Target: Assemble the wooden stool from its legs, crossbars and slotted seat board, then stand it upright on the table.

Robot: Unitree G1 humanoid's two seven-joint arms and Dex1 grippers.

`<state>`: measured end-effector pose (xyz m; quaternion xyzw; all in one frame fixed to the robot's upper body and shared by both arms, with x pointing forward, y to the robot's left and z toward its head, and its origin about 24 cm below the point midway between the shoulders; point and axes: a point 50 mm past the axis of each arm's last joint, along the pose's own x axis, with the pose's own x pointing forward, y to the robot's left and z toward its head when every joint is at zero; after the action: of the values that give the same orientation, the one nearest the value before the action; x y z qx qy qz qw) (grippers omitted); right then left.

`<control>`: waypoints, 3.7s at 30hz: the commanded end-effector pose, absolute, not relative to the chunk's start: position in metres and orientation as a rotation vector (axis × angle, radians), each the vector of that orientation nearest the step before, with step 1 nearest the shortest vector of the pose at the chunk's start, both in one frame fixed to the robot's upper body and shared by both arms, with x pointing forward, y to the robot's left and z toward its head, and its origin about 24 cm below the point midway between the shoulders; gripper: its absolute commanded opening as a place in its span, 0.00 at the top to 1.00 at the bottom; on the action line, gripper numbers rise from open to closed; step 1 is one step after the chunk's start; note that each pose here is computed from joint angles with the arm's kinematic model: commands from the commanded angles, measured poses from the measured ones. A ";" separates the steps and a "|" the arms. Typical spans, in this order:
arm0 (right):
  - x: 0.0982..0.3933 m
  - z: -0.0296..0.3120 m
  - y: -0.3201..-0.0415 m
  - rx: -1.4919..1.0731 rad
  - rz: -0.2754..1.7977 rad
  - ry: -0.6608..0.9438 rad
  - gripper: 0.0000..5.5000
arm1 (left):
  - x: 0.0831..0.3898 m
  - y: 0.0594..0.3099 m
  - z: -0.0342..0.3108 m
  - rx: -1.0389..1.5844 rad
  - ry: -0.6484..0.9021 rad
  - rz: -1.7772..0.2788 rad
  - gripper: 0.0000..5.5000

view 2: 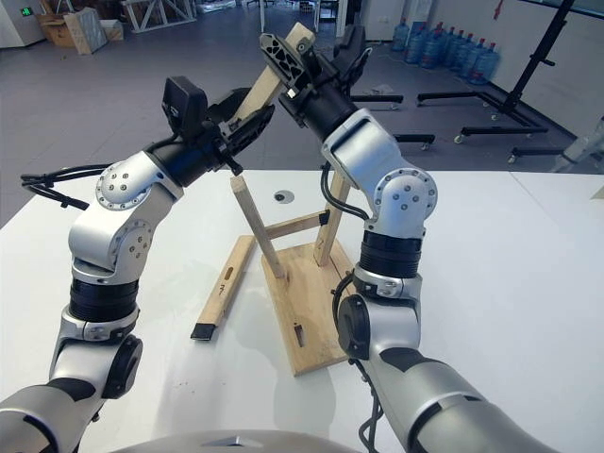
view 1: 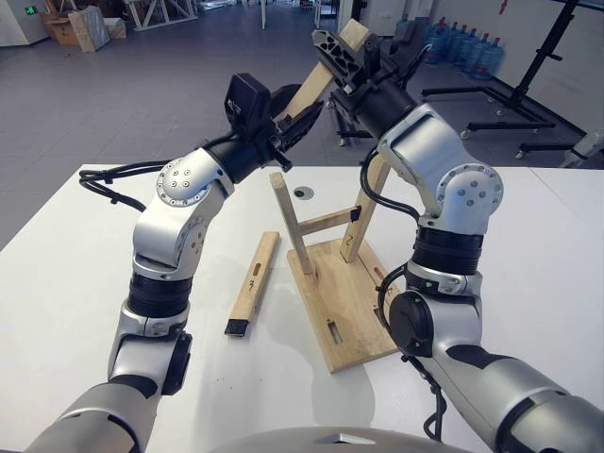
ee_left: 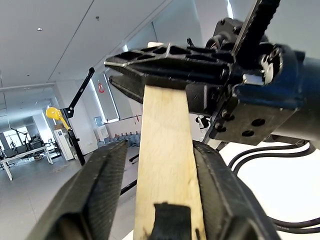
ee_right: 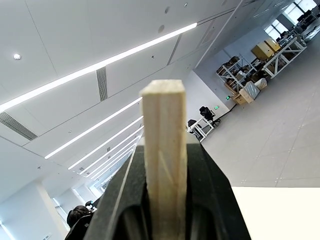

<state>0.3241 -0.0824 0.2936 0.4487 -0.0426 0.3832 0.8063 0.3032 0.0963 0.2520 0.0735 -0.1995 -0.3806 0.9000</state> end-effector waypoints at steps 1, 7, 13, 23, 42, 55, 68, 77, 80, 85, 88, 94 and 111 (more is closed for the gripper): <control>0.326 0.295 -0.090 0.953 0.783 -0.116 0.93 | 0.294 0.111 0.256 0.114 -0.393 -0.794 0.50; 0.335 0.315 -0.151 0.819 0.576 -0.275 0.93 | 0.270 0.178 0.332 -0.324 -0.592 -0.731 0.34; 0.268 0.330 -0.269 0.506 0.267 -0.380 0.93 | 0.288 0.248 0.273 -0.687 -0.409 -0.265 0.32; 0.263 0.167 -0.234 0.582 0.229 -0.060 0.93 | 0.302 0.234 0.187 -0.597 -0.160 -0.065 0.32; 0.265 0.105 -0.218 0.633 0.147 -0.086 0.93 | 0.301 0.222 0.167 -0.538 -0.107 -0.097 0.32; 0.261 0.070 -0.205 0.605 0.139 -0.014 0.93 | 0.301 0.216 0.164 -0.533 -0.105 -0.125 0.32; 0.265 0.057 -0.210 0.531 0.146 0.012 0.93 | 0.304 0.215 0.165 -0.522 -0.109 -0.136 0.32; 0.265 0.052 -0.204 0.452 0.173 0.021 0.93 | 0.305 0.213 0.166 -0.500 -0.111 -0.148 0.32; 0.259 0.047 -0.200 0.382 0.179 0.031 0.93 | 0.305 0.213 0.167 -0.495 -0.113 -0.149 0.32; 0.253 0.039 -0.198 0.278 0.169 0.029 0.93 | 0.306 0.213 0.167 -0.483 -0.116 -0.152 0.32; 0.251 0.036 -0.201 0.226 0.163 0.031 0.93 | 0.306 0.212 0.168 -0.474 -0.117 -0.155 0.32; 0.247 0.032 -0.202 0.082 0.201 0.039 0.93 | 0.307 0.208 0.169 -0.463 -0.120 -0.167 0.32; 0.257 0.057 -0.202 0.102 0.209 -0.058 0.73 | 0.306 0.207 0.166 -0.460 -0.125 -0.173 0.32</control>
<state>0.2513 -0.2008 0.0431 0.0557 -0.0096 0.1011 0.9933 0.3042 0.2094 0.1649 -0.2311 -0.0601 -0.0809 0.9677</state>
